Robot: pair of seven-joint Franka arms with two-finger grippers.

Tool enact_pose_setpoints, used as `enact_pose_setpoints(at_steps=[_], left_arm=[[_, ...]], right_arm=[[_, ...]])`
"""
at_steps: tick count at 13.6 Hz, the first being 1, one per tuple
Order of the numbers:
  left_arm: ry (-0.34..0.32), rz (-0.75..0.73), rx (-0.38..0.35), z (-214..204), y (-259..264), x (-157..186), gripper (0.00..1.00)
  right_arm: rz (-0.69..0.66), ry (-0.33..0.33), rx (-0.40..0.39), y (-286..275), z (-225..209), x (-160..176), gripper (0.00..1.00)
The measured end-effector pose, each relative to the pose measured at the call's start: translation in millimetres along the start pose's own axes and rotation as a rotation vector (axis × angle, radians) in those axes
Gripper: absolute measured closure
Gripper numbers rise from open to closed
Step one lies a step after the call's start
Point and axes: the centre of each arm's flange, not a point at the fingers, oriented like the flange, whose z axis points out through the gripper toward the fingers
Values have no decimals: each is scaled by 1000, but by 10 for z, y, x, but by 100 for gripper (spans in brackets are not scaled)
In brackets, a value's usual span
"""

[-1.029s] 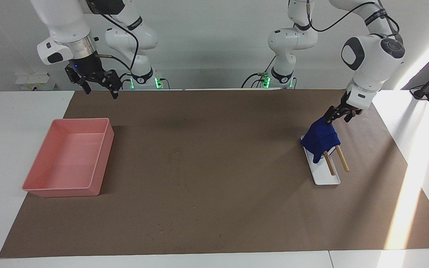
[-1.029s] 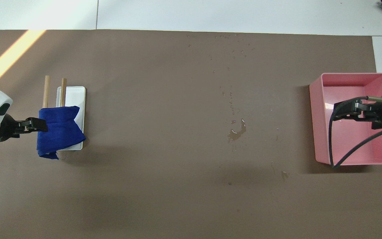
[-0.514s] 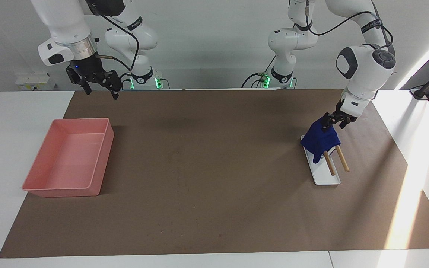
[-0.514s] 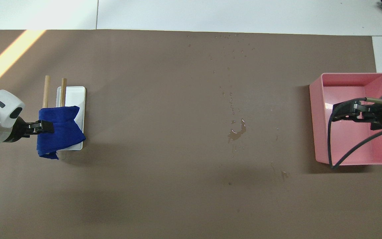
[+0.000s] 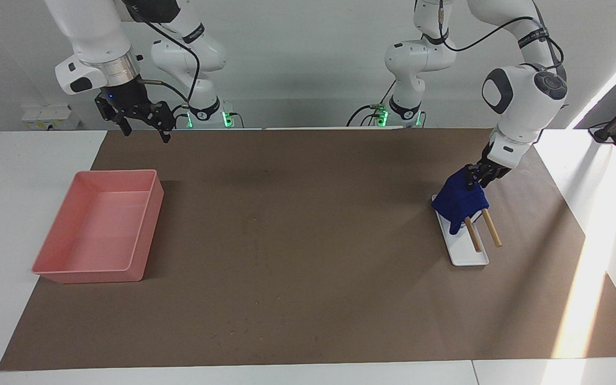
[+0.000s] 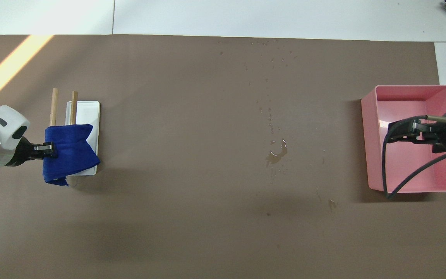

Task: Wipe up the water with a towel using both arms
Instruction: 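Grasp the blue cloth edge with the left gripper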

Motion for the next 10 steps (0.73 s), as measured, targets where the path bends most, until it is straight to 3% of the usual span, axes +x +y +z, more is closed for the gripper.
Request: enact_pose_setpoints(at_steps=[4,9,10], left_arm=[[-2,14,2,0,31,-4,76],[-21,16,3,-20,48,34,76],[-31,12,3,-39,47,48,68]], right_arm=[[0,-5,-2,5,24,-16,0],[1,-5,-2,8,27,-19,0],[1,-5,-2,10,26,-19,0]])
